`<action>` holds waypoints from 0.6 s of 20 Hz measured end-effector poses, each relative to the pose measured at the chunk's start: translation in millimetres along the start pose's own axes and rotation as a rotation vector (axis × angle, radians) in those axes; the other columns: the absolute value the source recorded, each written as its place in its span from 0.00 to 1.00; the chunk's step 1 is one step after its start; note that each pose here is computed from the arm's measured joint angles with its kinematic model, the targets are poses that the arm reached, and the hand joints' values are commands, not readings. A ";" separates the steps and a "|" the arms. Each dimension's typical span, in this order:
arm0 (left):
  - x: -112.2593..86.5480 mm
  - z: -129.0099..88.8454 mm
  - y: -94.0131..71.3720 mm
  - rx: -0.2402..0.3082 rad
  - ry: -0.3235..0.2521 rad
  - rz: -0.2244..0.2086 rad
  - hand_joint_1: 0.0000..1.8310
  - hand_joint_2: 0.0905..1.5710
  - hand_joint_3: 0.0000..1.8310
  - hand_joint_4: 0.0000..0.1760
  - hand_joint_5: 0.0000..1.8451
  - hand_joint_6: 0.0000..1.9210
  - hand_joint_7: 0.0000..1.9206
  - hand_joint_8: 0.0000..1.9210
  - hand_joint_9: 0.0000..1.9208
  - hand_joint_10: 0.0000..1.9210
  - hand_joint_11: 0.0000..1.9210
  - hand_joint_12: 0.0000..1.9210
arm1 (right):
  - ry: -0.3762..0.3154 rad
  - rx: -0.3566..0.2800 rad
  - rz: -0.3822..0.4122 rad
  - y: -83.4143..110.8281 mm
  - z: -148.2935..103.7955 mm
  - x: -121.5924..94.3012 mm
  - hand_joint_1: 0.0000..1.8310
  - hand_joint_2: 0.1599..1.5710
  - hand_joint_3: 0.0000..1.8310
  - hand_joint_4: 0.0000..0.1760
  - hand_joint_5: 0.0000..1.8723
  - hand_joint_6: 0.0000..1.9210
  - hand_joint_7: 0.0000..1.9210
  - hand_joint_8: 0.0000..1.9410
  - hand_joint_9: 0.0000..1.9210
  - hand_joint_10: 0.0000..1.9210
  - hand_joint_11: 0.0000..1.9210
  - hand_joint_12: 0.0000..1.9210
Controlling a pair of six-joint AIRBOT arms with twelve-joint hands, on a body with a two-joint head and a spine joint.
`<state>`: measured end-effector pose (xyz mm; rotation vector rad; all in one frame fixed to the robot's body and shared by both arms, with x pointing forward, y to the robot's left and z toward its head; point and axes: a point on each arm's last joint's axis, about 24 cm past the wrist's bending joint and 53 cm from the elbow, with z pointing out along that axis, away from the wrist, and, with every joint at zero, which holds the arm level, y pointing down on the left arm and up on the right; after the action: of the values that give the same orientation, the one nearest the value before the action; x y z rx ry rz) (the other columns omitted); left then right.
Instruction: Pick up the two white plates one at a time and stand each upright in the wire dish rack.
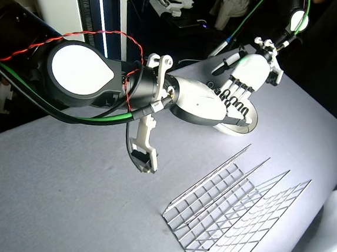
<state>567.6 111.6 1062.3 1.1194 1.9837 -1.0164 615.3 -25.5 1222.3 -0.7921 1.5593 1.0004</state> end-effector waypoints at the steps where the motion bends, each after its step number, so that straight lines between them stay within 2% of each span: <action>1: 0.0 0.0 0.0 0.000 0.000 0.000 0.00 0.72 0.00 0.00 0.00 0.00 0.00 0.00 0.00 0.00 0.00 0.00 | 0.000 -0.001 0.000 0.4 0.6 0.2 0.13 0.69 0.00 0.00 0.00 0.00 0.00 0.00 0.00 0.00 0.00 0.00; 2: 0.0 0.0 0.0 0.000 0.000 -0.002 0.00 0.72 0.00 0.00 0.00 0.00 0.00 0.00 0.00 0.00 0.00 0.00 | 0.001 -0.002 0.001 0.9 1.8 0.7 0.13 0.69 0.00 0.00 0.00 0.00 0.00 0.00 0.00 0.00 0.00 0.00; 3: 0.1 0.0 0.1 0.000 0.001 -0.002 0.00 0.72 0.00 0.00 0.00 0.00 0.00 0.00 0.00 0.00 0.00 0.00 | 0.002 -0.005 0.002 2.3 3.4 1.3 0.19 0.68 0.00 0.00 0.00 0.00 0.00 0.00 0.00 0.00 0.00 0.00; 4: 0.3 -0.1 0.2 0.000 0.001 -0.002 0.00 0.72 0.00 0.00 0.00 0.00 0.00 0.00 0.00 0.00 0.00 0.00 | 0.002 -0.007 0.004 2.9 4.3 1.5 0.43 0.64 0.00 0.00 0.00 0.00 0.00 0.00 0.00 0.00 0.00 0.00; 6: 0.3 -0.6 0.8 -0.001 0.001 -0.002 0.00 0.72 0.00 0.00 0.00 0.00 0.00 0.00 0.00 0.00 0.00 0.00 | 0.001 -0.010 0.010 4.1 5.3 1.5 0.61 0.58 0.00 0.00 0.00 0.00 0.00 0.00 0.00 0.00 0.00 0.00; 8: 0.3 -0.5 0.4 0.000 0.001 -0.010 0.00 0.72 0.00 0.00 0.00 0.00 0.00 0.00 0.00 0.00 0.00 0.00 | 0.005 -0.006 0.008 3.5 6.3 2.6 0.66 0.56 0.00 0.00 0.00 0.00 0.00 0.00 0.00 0.00 0.01 0.00; 12: 0.0 -0.8 0.7 0.000 0.000 -0.015 0.00 0.72 0.00 0.00 0.00 0.00 0.00 0.00 0.00 0.00 0.00 0.00 | 0.003 -0.015 0.013 6.5 9.4 2.6 0.66 0.58 0.00 0.00 0.00 0.00 0.00 0.00 0.00 0.00 0.03 0.02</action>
<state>568.2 112.5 1062.5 1.1057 1.9952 -1.0238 612.9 -14.2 1220.3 -0.7947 1.5631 1.0219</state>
